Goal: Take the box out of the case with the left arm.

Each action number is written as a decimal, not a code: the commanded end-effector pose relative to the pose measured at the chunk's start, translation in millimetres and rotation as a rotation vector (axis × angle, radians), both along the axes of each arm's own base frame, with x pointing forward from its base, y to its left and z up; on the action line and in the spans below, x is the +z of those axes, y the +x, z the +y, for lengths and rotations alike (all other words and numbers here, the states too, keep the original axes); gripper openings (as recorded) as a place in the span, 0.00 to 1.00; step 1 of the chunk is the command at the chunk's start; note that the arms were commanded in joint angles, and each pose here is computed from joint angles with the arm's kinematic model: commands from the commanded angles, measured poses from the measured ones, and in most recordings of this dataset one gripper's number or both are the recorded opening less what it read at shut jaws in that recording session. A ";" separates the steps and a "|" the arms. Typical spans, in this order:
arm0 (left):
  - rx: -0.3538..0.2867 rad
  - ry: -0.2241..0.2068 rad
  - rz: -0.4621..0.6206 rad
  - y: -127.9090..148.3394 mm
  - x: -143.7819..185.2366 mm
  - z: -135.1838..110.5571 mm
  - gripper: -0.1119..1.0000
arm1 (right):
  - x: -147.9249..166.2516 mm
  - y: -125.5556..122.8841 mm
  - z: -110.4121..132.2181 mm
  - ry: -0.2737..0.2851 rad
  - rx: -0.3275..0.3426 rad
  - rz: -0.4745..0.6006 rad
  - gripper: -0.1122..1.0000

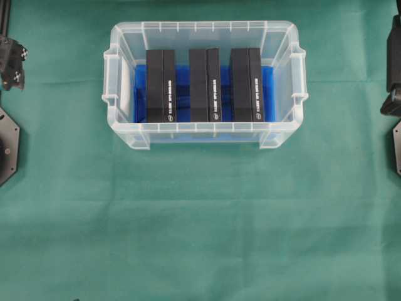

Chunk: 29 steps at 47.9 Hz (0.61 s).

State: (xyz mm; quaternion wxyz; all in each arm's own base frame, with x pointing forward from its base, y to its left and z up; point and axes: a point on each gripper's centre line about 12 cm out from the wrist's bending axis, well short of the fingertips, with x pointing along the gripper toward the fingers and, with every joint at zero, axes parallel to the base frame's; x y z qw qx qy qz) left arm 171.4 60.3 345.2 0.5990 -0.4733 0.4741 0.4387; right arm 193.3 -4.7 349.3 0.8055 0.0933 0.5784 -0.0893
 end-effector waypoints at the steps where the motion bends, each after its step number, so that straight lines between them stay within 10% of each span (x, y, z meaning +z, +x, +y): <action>1: 0.013 0.012 -0.025 1.0 8.3 1.8 0.97 | 6.7 1.3 -0.2 -0.001 -0.002 -0.023 0.12; 29: 0.023 0.013 -0.023 0.5 8.3 2.6 0.97 | 6.8 1.3 -0.7 -0.006 -0.003 -0.023 0.12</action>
